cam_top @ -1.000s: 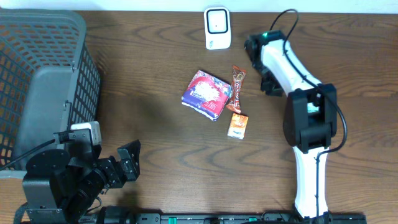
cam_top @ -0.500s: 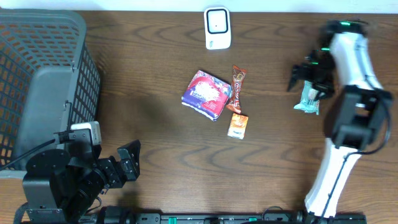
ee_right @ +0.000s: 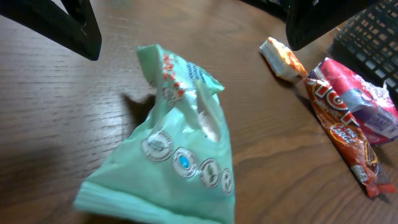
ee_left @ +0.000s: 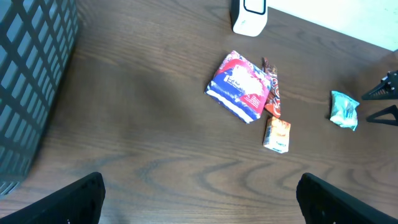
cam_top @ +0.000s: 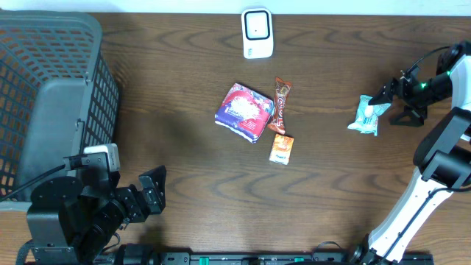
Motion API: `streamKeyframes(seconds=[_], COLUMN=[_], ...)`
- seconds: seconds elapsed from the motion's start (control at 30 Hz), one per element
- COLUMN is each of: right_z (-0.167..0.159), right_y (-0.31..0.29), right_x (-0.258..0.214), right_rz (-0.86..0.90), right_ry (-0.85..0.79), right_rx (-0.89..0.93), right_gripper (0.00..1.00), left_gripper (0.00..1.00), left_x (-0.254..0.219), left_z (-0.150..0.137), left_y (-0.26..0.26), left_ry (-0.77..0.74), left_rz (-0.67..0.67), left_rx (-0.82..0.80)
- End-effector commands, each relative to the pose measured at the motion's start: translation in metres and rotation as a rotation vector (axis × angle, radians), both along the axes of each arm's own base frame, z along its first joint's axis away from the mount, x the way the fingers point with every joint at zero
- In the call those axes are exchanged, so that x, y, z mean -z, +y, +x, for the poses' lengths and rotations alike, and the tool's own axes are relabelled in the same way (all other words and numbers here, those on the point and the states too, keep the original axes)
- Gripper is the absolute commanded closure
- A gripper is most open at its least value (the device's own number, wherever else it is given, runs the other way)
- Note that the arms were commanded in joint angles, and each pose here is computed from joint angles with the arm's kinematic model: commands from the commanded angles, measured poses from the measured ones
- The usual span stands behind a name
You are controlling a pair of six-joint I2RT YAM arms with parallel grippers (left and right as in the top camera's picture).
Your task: Scan the item barcode
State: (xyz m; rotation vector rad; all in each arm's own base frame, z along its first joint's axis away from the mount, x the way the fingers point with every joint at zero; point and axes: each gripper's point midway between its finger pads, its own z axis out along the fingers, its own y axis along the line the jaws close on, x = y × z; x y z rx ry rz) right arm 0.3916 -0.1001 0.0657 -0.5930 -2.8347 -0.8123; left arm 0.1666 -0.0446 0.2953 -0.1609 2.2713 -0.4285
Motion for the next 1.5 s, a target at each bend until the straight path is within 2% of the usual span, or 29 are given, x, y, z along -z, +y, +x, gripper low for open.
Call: streamKeyframes(seconds=[0.0, 0.27, 0.37, 0.43, 0.5, 0.57, 0.6, 0.63, 0.67, 0.7, 0.83, 0.97, 1.03, 1.17, 1.37, 1.47], right_z=[-0.004, -0.003, 0.003, 0.006, 0.008, 0.01, 0.011, 0.012, 0.013, 0.014, 0.019, 0.018, 0.018, 0.022, 0.029, 0.029], right_y=[-0.003, 0.012, 0.021, 0.026, 0.027, 0.028, 0.029, 0.03, 0.031, 0.033, 0.032, 0.026, 0.021, 0.01, 0.026, 0.042], right_x=[0.007, 0.044, 0.052, 0.056, 0.06, 0.063, 0.064, 0.065, 0.065, 0.065, 0.06, 0.044, 0.033, 0.006, -0.027, -0.028], right_rz=[0.015, 0.085, 0.124, 0.138, 0.131, 0.126, 0.123, 0.118, 0.114, 0.113, 0.049, -0.148, -0.287, -0.672, -1.198, -1.384], right_ry=[-0.008, -0.049, -0.093, -0.115, -0.129, -0.14, -0.145, -0.149, -0.15, -0.152, -0.11, -0.034, 0.002, 0.048, 0.025, -0.01], right_rx=[-0.001, 0.016, 0.026, 0.023, 0.016, 0.009, 0.005, 0.0, -0.005, -0.01, -0.006, -0.059, -0.082, -0.074, -0.103, -0.116], right_gripper=[0.09, 0.09, 0.16, 0.27, 0.42, 0.43, 0.51, 0.68, 0.91, 0.99, 0.99, 0.99, 0.99, 0.99, 0.99, 0.99], left_gripper=[0.02, 0.02, 0.02, 0.02, 0.02, 0.02, 0.03, 0.02, 0.02, 0.02, 0.02, 0.03, 0.02, 0.02, 0.02, 0.02], left_x=[-0.006, -0.006, -0.006, -0.006, -0.006, -0.006, -0.006, -0.006, -0.006, -0.006, -0.006, -0.006, -0.006, -0.006, -0.006, -0.006], left_z=[-0.001, -0.001, -0.001, -0.001, -0.001, -0.001, -0.001, -0.001, -0.001, -0.001, -0.001, -0.001, -0.001, -0.001, -0.001, -0.001], left_y=[-0.002, -0.002, -0.002, -0.002, -0.002, -0.002, -0.002, -0.002, -0.002, -0.002, -0.002, -0.002, -0.002, -0.002, -0.002, -0.002], left_ry=[-0.014, -0.014, -0.014, -0.014, -0.014, -0.014, -0.014, -0.014, -0.014, -0.014, -0.014, -0.014, -0.014, -0.014, -0.014, -0.014], left_rz=[-0.009, -0.009, -0.009, -0.009, -0.009, -0.009, -0.009, -0.009, -0.009, -0.009, -0.009, -0.009, -0.009, -0.009, -0.009, -0.009], left_rx=[0.008, 0.008, 0.008, 0.008, 0.008, 0.008, 0.008, 0.008, 0.008, 0.008, 0.008, 0.008, 0.008, 0.008, 0.008, 0.008])
